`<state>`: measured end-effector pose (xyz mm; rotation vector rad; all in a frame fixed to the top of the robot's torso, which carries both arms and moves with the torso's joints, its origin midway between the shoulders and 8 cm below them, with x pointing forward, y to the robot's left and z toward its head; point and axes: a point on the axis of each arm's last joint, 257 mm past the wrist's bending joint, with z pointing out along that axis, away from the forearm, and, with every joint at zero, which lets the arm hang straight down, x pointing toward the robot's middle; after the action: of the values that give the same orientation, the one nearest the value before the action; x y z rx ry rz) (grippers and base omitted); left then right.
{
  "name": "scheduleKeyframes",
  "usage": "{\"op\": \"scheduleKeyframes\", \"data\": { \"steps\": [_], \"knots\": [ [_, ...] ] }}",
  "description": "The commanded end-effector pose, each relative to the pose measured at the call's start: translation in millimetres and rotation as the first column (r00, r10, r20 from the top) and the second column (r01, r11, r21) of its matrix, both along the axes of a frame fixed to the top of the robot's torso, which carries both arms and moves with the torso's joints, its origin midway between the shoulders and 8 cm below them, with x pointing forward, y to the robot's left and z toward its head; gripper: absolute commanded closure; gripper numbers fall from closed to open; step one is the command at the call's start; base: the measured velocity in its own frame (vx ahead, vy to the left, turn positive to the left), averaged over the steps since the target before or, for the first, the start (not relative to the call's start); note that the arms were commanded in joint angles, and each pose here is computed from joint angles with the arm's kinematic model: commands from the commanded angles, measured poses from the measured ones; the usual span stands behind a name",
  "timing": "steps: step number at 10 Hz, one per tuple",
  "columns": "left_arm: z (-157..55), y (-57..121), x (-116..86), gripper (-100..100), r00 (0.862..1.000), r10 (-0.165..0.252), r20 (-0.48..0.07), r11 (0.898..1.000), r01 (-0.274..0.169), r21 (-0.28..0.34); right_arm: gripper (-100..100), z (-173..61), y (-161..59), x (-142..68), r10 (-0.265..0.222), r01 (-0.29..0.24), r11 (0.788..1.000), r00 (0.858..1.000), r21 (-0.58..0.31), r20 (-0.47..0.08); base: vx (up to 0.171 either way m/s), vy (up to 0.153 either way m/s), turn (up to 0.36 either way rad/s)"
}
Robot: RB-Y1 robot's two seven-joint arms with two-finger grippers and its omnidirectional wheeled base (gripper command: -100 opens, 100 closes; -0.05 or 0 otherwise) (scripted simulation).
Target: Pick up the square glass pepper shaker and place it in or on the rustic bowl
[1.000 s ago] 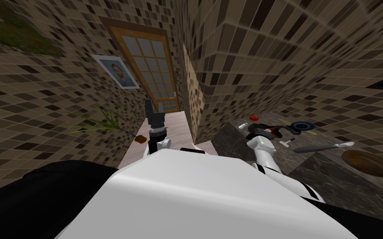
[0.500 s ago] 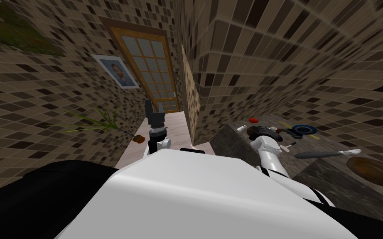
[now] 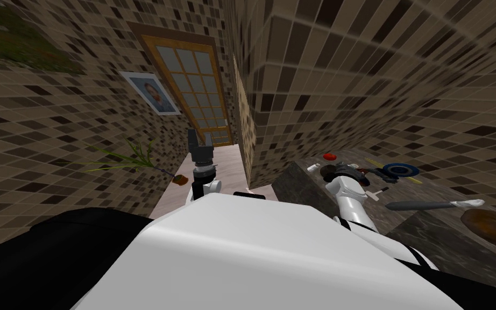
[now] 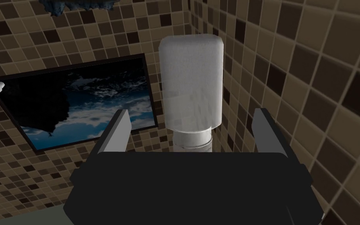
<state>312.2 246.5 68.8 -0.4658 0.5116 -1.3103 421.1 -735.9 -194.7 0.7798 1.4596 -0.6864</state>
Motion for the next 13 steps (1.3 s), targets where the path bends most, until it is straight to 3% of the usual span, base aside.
{"op": "scheduleKeyframes", "data": {
  "steps": [1,2,3,4,5,6,7,8,9,11,12,13],
  "knots": [
    [0,0.0,0,0,1.000,0.000,0.000,1.000,0.000,0.000,-100,0,0,0,0.000,0.000,1.000,1.000,0.000,0.000,0.000,0.000,0.000],
    [0,0.0,0,0,1.000,0.000,0.000,1.000,0.000,0.000,-100,0,0,0,0.000,0.000,1.000,1.000,0.000,0.000,0.000,0.000,0.000],
    [0,0.0,0,0,1.000,0.000,0.000,1.000,0.000,0.000,0,0,0,0,0.000,0.000,1.000,1.000,0.000,0.000,0.000,0.000,0.000],
    [0,0.0,0,0,1.000,0.000,0.000,1.000,0.000,0.000,-100,0,-17,-7,0.001,0.000,1.000,1.000,0.006,-0.025,0.099,0.058,-0.265],
    [0,0.1,0,0,1.000,0.000,0.000,1.000,0.000,0.000,-100,-1,-13,-2,0.027,-0.027,1.000,0.999,0.009,-0.026,0.152,0.091,-0.143],
    [0,0.0,0,0,1.000,0.000,0.000,1.000,0.000,0.000,-100,1,-33,-13,0.009,-0.008,1.000,0.999,0.017,-0.040,0.210,0.111,-0.200],
    [0,0.0,0,0,1.000,0.000,0.000,1.000,0.000,0.000,-100,0,-29,-8,0.033,-0.032,0.999,0.998,0.015,-0.045,0.163,0.107,-0.122],
    [0,0.0,0,0,1.000,0.000,0.000,1.000,0.000,0.000,-100,0,-25,-3,0.060,-0.059,0.998,0.997,0.019,-0.045,0.056,0.041,0.011],
    [0,0.0,0,0,1.000,0.000,0.000,1.000,0.000,0.000,-100,3,-43,-15,0.042,-0.041,0.999,0.997,0.022,-0.060,0.099,0.050,-0.186],
    [0,0.0,0,0,1.000,0.000,0.000,1.000,0.000,0.000,-100,2,-34,-3,0.100,-0.099,0.995,0.993,0.028,-0.058,0.079,0.053,-0.095],
    [0,0.0,0,0,1.000,0.000,0.000,1.000,0.000,0.000,-100,7,-51,-15,0.087,-0.085,0.996,0.994,0.030,-0.067,0.000,0.077,-0.219],
    [0,0.0,0,0,1.000,0.000,0.000,1.000,0.000,0.000,-100,6,-46,-9,0.118,-0.116,0.993,0.991,0.033,-0.065,0.002,0.070,-0.201]
  ]
}}
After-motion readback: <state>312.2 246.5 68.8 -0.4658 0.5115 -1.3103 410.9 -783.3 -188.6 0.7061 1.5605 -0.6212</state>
